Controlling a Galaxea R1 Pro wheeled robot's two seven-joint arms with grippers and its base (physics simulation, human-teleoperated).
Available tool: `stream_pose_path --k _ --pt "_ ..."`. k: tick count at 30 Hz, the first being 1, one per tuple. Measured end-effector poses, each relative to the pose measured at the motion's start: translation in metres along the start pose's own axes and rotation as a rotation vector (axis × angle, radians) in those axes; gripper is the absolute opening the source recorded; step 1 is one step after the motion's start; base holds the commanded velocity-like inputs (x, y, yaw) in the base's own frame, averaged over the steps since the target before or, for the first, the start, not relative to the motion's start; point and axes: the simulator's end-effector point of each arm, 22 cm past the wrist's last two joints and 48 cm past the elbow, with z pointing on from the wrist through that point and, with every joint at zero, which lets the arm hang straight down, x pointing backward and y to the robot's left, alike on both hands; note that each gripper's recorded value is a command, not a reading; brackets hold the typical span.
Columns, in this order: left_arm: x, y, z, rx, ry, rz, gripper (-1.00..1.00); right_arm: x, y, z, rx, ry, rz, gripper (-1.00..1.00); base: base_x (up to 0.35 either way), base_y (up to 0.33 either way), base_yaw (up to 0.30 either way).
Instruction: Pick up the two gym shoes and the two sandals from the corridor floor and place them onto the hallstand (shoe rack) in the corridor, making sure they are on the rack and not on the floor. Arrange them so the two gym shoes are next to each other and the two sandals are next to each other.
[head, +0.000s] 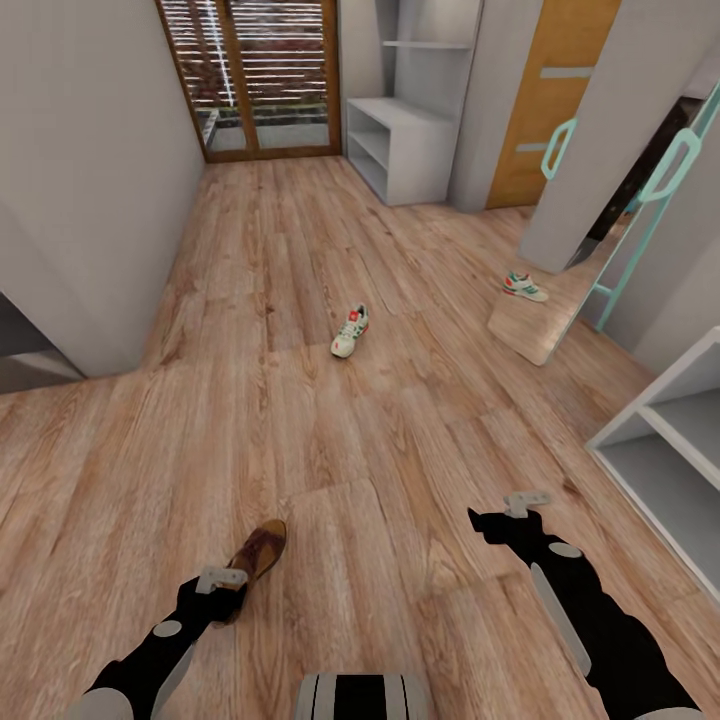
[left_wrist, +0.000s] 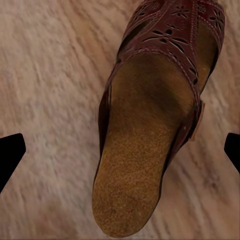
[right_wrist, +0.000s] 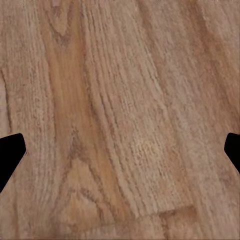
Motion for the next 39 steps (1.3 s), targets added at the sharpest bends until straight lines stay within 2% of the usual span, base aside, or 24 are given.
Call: stream_pose_path --k 39 --pt "0.002 -0.0038 -0.0005 0.005 -0.001 -0.006 1.0 -0.001 0.0002 -0.0002 0.001 -0.001 0.002 1.0 0.031 0.011 0.0"
